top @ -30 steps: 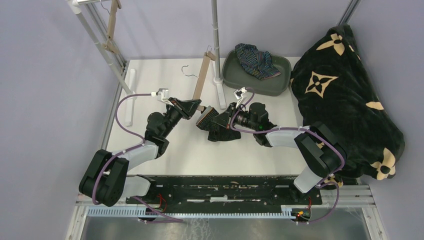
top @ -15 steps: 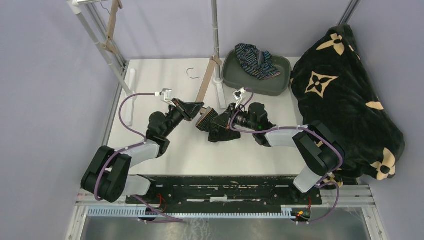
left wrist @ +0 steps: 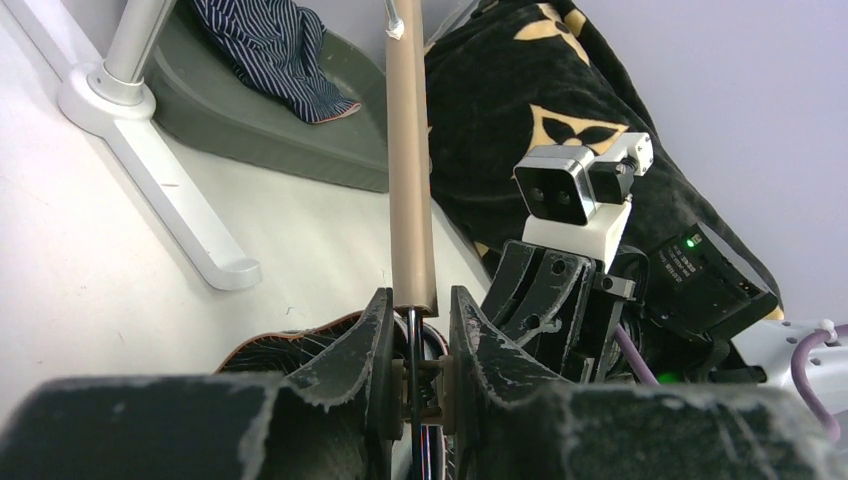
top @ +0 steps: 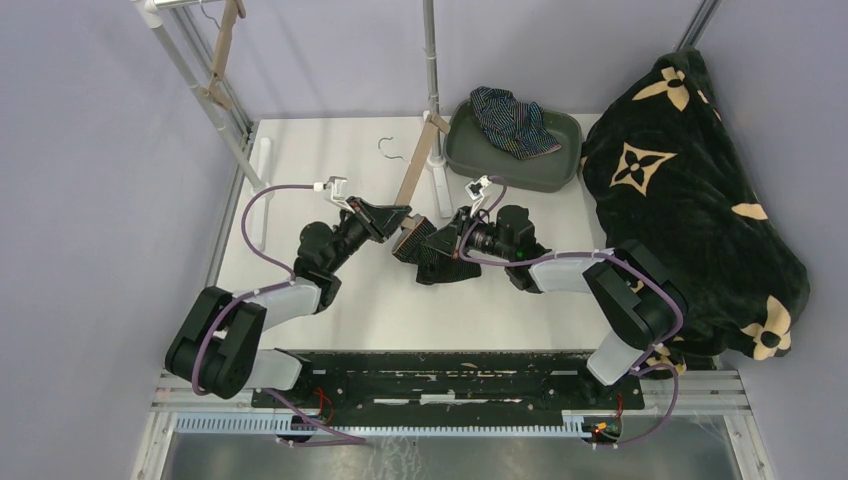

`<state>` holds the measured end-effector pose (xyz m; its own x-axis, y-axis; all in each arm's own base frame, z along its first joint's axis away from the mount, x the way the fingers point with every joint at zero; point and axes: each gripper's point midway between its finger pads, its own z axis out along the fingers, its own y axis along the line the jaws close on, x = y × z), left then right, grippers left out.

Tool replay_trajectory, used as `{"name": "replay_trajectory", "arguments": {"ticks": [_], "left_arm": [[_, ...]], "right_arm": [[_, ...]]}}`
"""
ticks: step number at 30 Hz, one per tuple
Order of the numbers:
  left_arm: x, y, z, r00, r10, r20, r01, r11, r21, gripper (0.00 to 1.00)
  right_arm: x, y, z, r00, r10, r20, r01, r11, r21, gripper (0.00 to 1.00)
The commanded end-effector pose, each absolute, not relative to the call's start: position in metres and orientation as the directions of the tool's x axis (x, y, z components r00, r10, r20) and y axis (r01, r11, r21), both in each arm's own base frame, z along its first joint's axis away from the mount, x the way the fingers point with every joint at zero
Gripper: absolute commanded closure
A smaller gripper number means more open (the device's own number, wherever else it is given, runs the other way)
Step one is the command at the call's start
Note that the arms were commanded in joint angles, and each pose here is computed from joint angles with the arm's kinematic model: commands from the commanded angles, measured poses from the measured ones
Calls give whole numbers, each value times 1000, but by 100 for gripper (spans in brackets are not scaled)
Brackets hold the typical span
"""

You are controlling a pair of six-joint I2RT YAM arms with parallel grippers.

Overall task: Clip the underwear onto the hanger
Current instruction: Clamp the underwear onto the hanger.

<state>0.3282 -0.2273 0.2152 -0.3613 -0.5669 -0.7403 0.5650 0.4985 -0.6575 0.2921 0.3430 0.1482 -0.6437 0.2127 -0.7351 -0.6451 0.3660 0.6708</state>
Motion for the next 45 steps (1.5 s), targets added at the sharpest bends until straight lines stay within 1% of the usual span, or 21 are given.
{"name": "replay_trajectory", "arguments": {"ticks": [1, 14, 27, 45], "left_arm": [[327, -232, 257, -307, -614, -728, 652, 422, -630, 97], [326, -238, 258, -330, -613, -718, 667, 386, -637, 97], [325, -241, 259, -338, -605, -721, 675, 378, -634, 97], [329, -240, 251, -334, -565, -755, 662, 429, -614, 97]], "right_arm": [[300, 349, 184, -572, 257, -779, -720, 297, 627, 99], [304, 350, 186, -575, 259, -776, -721, 289, 630, 99], [306, 352, 190, -574, 264, -775, -725, 278, 631, 100], [308, 349, 207, -552, 275, -787, -739, 277, 614, 99]]}}
